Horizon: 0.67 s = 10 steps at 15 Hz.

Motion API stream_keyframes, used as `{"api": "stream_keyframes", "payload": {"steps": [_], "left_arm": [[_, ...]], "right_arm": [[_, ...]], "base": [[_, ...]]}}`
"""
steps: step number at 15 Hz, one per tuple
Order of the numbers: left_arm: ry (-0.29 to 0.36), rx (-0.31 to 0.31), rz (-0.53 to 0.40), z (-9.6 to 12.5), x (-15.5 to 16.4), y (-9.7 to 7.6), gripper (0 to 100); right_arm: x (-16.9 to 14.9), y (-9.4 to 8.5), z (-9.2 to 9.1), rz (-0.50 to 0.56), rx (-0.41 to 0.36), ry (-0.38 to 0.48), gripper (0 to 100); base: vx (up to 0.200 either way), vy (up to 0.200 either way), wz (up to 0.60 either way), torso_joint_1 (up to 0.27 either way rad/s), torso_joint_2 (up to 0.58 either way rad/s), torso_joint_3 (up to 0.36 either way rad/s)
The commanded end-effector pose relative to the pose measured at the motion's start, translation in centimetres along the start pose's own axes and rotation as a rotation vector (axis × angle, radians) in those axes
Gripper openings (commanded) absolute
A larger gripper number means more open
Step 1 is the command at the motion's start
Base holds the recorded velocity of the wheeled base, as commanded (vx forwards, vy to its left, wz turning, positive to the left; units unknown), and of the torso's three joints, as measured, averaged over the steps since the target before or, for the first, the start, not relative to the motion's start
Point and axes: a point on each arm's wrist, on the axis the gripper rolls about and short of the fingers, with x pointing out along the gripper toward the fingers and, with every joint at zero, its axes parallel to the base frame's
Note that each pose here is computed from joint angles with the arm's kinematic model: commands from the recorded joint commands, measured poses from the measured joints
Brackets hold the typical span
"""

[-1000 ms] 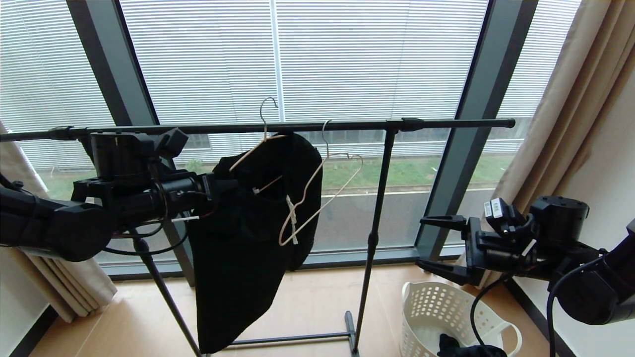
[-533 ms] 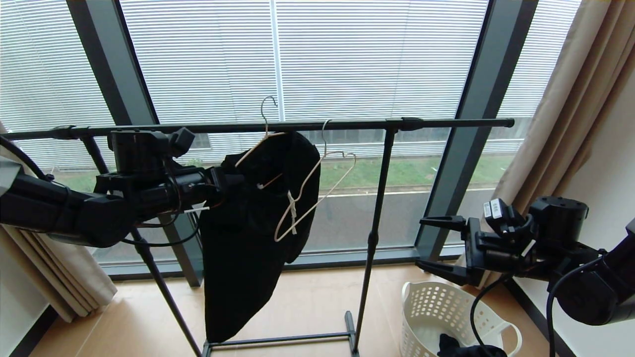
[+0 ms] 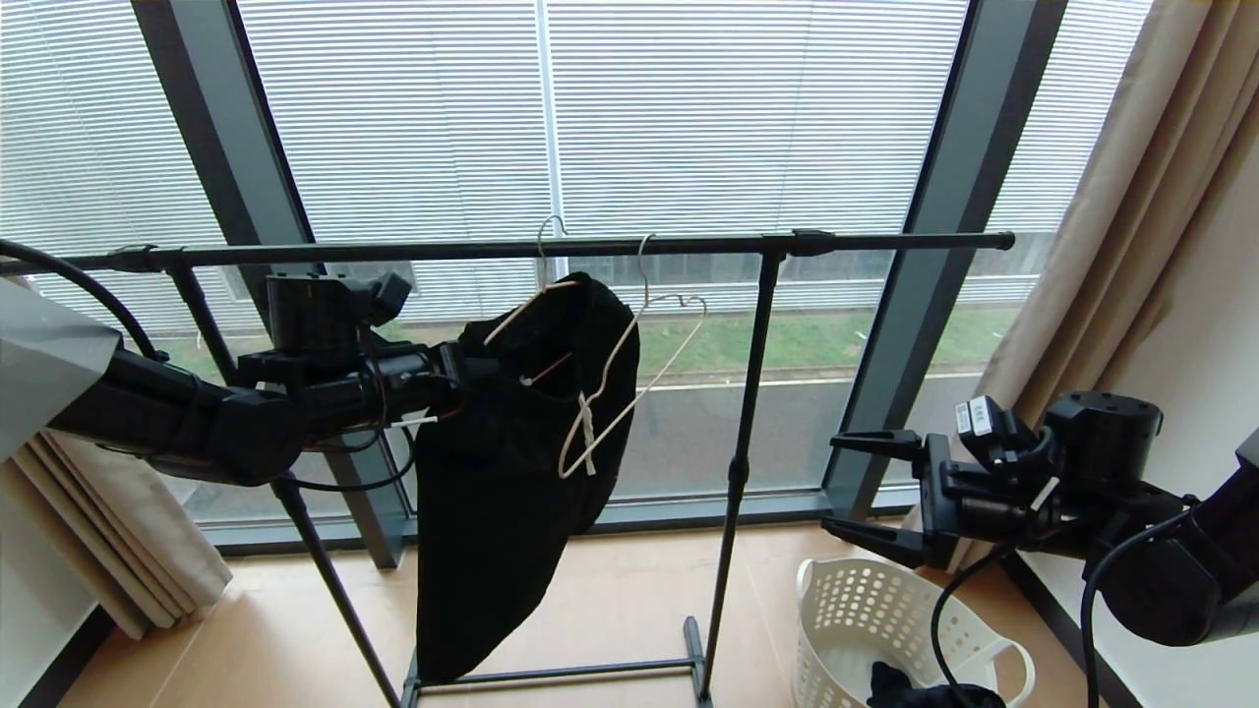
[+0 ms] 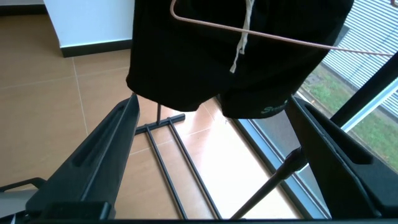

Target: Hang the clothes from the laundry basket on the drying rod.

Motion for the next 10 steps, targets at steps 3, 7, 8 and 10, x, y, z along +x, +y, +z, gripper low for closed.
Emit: {"api": "stream_keyframes", "payload": {"steps": [3,7,8,10], "left_arm": [[0.031,-0.016,0.014,-0.99,0.43,0.66,0],[0.018,-0.012,0.035,-0.90,0.47,0.63,0],[0.013,-0.010,0.048,-0.89,0.47,0.65,0],[0.010,-0.008,0.057,-0.90,0.45,0.61,100]], "right_arm": [[0.15,-0.09,-0.34,0.003,0.007,0.004,100],[0.15,-0.09,-0.34,0.003,0.007,0.004,100],[0.15,-0.09,-0.34,0.003,0.007,0.004,100],[0.15,-0.09,-0.34,0.003,0.007,0.004,100]], "base": [[0.000,0.000,0.00,0.000,0.00,0.000],[0.000,0.000,0.00,0.000,0.00,0.000],[0.000,0.000,0.00,0.000,0.00,0.000],[0.000,0.000,0.00,0.000,0.00,0.000]]}}
